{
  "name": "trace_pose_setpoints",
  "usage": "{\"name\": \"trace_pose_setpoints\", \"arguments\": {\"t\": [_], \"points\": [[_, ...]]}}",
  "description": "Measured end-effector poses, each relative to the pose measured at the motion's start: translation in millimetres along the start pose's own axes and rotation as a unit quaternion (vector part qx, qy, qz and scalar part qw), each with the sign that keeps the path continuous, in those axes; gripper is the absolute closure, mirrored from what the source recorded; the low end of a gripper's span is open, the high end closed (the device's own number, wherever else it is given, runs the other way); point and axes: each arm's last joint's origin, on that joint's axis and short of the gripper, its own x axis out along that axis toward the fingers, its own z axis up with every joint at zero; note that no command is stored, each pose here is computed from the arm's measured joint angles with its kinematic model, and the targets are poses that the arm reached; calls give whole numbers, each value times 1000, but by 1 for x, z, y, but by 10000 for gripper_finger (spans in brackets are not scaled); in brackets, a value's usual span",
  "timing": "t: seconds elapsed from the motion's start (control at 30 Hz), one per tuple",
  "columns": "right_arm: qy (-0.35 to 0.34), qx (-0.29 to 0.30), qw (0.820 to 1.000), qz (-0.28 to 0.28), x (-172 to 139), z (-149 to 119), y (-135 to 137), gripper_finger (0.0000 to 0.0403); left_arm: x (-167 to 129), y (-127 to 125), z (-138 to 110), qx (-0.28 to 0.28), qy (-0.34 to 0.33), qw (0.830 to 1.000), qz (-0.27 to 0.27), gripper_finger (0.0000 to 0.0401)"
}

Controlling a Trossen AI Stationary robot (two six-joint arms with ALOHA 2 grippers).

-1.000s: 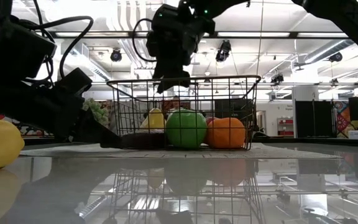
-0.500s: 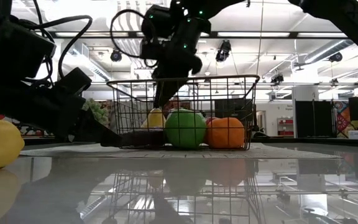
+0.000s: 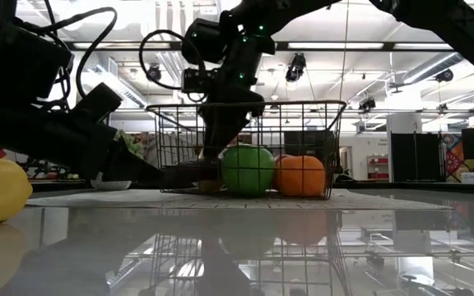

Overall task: Build produce basket
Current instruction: Adjust the eggplant in the wire basket

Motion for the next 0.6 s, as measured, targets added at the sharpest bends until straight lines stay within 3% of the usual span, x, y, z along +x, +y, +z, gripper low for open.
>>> {"name": "trace_pose_setpoints", "arguments": {"t": [0.6], "points": [[-15, -17, 999, 34, 4, 1, 4, 200, 1, -3, 8, -6, -33, 999, -1, 401]]}}
